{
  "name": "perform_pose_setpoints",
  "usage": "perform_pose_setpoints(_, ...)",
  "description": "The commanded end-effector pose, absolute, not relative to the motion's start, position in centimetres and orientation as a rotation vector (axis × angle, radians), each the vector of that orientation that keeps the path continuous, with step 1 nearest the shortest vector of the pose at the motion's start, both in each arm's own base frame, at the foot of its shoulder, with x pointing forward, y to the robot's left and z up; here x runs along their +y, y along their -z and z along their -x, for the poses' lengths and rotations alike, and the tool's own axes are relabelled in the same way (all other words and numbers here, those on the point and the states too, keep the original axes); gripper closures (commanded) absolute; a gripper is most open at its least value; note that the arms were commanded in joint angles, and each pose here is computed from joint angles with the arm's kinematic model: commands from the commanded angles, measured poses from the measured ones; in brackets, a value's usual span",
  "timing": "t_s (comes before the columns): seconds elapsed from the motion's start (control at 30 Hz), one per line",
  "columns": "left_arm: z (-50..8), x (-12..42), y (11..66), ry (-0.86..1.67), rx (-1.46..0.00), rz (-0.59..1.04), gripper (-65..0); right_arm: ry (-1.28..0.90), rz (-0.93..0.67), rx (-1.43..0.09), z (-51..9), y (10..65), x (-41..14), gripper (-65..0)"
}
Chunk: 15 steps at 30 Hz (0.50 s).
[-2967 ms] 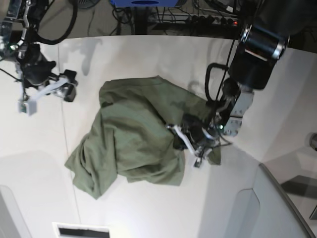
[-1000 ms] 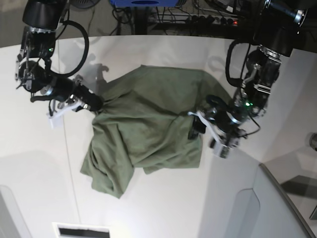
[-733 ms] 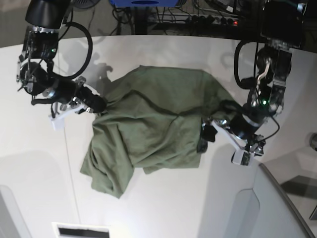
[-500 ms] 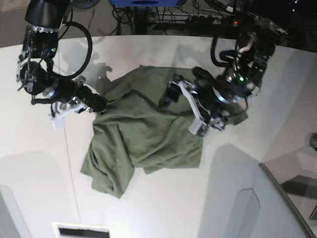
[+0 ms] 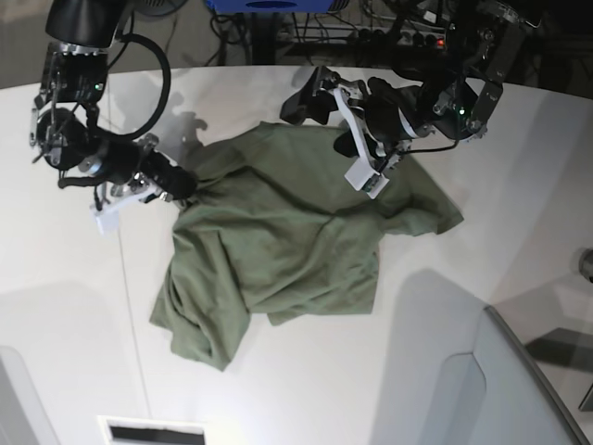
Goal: Layout the t-shirt on the table in an organized manner, then fold the t-shirt properly
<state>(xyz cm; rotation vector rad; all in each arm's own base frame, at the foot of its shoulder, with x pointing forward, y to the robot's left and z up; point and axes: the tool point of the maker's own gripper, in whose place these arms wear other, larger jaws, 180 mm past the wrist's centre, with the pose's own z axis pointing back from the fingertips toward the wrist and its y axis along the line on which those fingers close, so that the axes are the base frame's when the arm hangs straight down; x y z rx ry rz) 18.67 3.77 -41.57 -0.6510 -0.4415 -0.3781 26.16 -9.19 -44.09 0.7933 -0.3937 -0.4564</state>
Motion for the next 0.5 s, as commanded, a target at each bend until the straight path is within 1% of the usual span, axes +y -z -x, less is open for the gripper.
perform_pose_setpoints(0.0, -18.3, 3.3, 41.0, 0.354, -0.445, 0.707, -65.0, 0.447, -0.814, -0.438, -27.3, 42.9, -9.4, -2.0)
perform_pose_setpoints(0.2, -15.7, 3.3, 42.0, 0.219, -0.323, 0.923, -65.0, 0.450, -0.808, -0.426, -26.8, 43.3, -9.4, -2.0)
perform_pose_setpoints(0.3, -14.6, 4.6, 43.1, 0.145, -0.270, 0.947, -65.0, 0.454, -0.806, -0.418, -26.4, 43.5, -9.4, -2.1)
perform_pose_setpoints(0.47, -13.7, 4.7, 43.7, 0.103, -0.244, 0.957, -65.0, 0.453, -0.804, -0.416, -26.3, 43.6, -9.4, -2.1)
